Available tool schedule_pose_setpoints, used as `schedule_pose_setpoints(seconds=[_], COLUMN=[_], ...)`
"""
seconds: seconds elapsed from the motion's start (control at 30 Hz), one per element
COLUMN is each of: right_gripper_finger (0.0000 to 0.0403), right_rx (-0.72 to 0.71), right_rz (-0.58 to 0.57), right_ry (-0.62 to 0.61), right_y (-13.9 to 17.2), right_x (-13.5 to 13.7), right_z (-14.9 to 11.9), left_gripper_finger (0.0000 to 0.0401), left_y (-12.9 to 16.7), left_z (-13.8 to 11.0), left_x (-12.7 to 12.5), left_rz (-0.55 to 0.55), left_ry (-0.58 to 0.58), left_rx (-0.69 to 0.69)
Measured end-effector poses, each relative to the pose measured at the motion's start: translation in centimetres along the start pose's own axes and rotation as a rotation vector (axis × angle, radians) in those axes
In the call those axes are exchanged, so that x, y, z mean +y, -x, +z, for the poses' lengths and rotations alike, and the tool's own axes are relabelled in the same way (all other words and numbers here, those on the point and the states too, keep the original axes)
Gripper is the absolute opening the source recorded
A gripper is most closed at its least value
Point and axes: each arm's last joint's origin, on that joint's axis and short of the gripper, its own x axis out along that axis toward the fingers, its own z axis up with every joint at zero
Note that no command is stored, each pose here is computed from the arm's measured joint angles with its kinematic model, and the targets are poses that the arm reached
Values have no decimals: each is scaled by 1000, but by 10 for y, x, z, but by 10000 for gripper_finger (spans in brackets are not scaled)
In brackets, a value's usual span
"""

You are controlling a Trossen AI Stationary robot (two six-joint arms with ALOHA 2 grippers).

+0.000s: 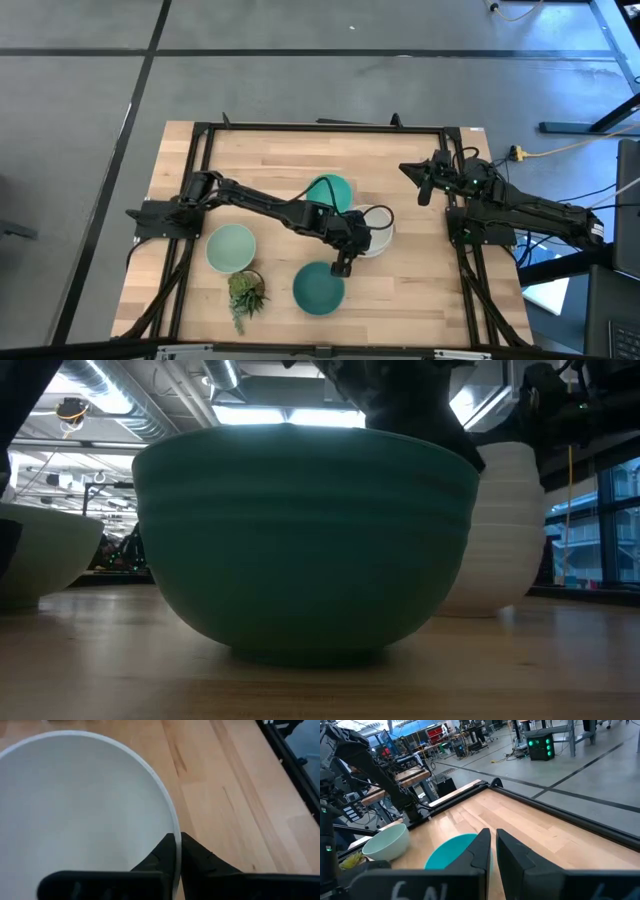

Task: Nest bowls inside each other
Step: Stack the left white bowl on the right white bowls, then stack the light green bowl on the white bowls

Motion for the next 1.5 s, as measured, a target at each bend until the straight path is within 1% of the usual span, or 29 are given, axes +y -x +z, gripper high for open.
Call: schedule_pose_setpoints(seconds=[0.1,0.23,0.37,0.43,0.6,0.73,0.83,0.87,0.97,1.07,1.13,1.27,1.4,1.5], right_gripper_finger=[32,32,32,32,32,32,32,32,32,32,32,32,32,32], right_rx=[0,0,0,0,0,0,0,3,5,8,9,11,9,9], right_rz=[0,0,0,-1,0,0,2,9,15,24,25,30,29,28], right_ry=[2,1,2,2,3,1,1,0,2,3,2,4,27,30], right_y=[0,0,0,0,0,0,0,0,0,0,0,0,0,0], right_x=[0,0,0,0,0,0,0,0,1,1,1,1,1,1], right_z=[0,0,0,0,0,0,0,0,0,0,0,0,0,0], left_gripper_finger=[39,56,80,97,134,139,137,137,136,136,136,136,136,136], left_y=[0,0,0,5,20,31,51,57,84,119,145,184,213,222], left_z=[1,1,1,3,15,22,25,29,32,38,40,23,-11,-39], left_x=[0,-1,-1,-2,-1,3,10,12,21,36,46,55,56,52], left_rz=[-12,-51,-53,-53,-30,21,33,38,52,88,110,120,153,162], left_ry=[-1,-17,-24,-31,-84,-91,-106,-104,-107,-91,-81,-56,3,34], left_rx=[-8,-8,-7,-18,-96,-135,-129,-150,-144,-196,-266,-369,-453,-489])
